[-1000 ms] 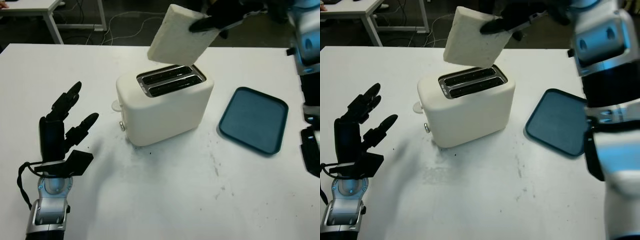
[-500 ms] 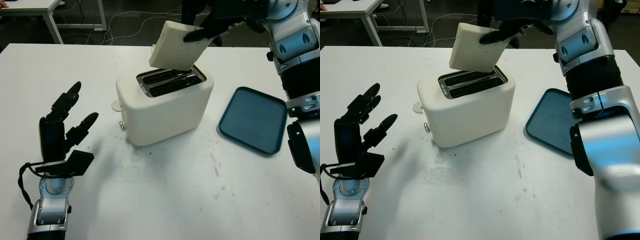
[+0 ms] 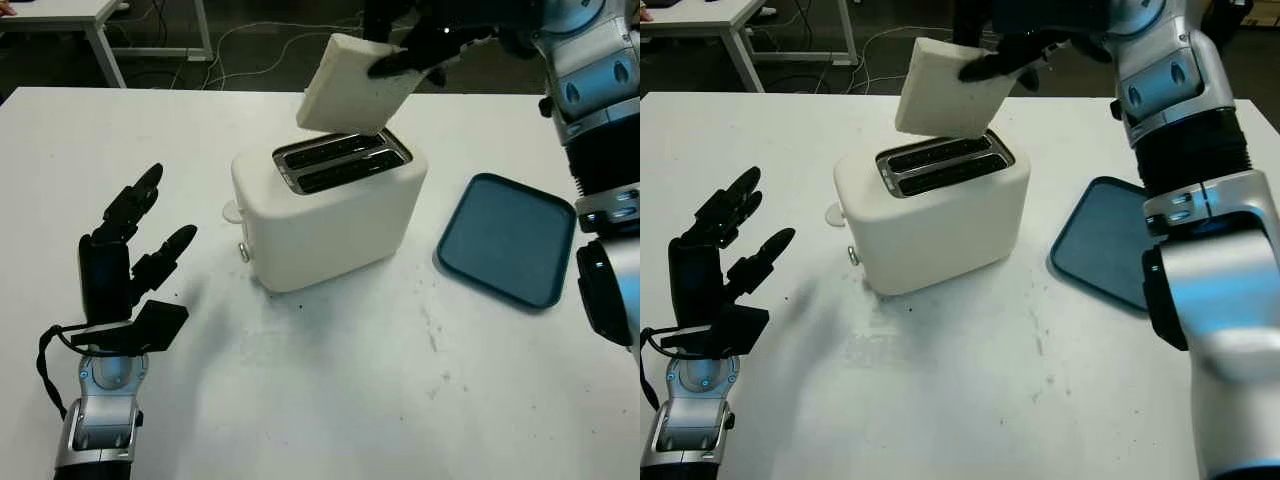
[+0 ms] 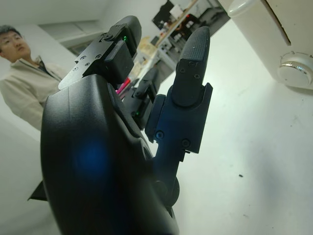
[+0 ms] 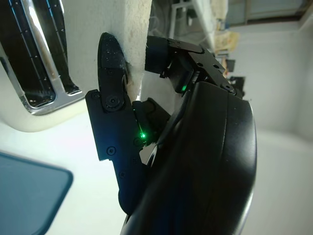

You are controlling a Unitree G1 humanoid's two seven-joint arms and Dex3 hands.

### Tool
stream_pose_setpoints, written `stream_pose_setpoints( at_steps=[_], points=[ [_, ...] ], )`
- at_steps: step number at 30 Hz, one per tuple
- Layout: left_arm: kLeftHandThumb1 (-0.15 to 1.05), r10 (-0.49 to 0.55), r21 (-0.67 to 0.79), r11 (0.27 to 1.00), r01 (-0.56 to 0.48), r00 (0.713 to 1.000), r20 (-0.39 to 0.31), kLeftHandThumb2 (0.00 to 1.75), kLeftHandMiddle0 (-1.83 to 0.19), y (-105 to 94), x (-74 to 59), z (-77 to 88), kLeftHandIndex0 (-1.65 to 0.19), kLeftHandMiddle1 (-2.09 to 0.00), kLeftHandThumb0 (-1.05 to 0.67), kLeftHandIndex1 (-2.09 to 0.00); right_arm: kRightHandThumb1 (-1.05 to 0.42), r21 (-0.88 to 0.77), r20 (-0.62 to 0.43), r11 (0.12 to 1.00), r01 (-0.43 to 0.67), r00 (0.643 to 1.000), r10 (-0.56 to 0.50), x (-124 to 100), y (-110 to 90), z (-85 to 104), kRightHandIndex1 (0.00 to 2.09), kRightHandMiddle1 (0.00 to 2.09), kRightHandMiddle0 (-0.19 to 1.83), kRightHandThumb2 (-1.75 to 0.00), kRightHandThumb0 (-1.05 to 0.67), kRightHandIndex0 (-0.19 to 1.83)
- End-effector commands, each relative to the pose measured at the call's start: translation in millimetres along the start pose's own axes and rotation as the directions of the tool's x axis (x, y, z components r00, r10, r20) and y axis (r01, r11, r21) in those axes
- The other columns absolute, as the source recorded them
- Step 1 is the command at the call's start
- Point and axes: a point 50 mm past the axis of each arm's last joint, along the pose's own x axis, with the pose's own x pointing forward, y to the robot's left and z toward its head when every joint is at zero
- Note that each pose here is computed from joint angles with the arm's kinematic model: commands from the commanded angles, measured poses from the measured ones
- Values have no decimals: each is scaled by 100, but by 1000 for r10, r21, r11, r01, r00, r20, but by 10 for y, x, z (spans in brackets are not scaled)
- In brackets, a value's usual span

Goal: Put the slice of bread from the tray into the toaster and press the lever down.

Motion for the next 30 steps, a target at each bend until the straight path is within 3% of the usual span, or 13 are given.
stream_pose_setpoints(
  at_steps=[1, 8, 12, 20, 30],
  points=[
    [92, 0, 3, 1000, 0, 1000, -9, 2, -68, -20, -19, -2, -59, 0, -43, 0, -92, -24, 57, 1000, 17, 998, -16, -67, -66, 75, 175, 175, 89, -41, -46, 113],
    [92, -4, 9, 1000, 4, 1000, -7, 3, -68, -24, -24, -4, -59, 0, -44, 0, -92, -8, 108, 1000, -5, 994, 6, -118, -95, 121, 175, 175, 91, -43, -46, 114],
    [92, -1, 18, 1000, 1, 1000, 2, 3, -68, -26, -25, 6, -59, 0, -43, 0, -92, 15, 77, 1000, -24, 997, 23, -98, -44, 86, 175, 175, 89, -40, -44, 112],
    [92, 4, 20, 1000, -4, 1000, 6, 2, -69, -29, -33, -9, -59, -1, -42, 0, -92, 13, 38, 994, -105, 994, 105, -83, 115, -64, 175, 175, 84, -44, -41, 105],
    [92, 15, 13, 1000, -15, 1000, -5, 3, -70, -42, -48, -22, -60, -1, -44, 0, -92, 29, 10, 982, -188, 982, 188, -212, 367, -206, 175, 175, 86, -39, -53, 107]
  ],
)
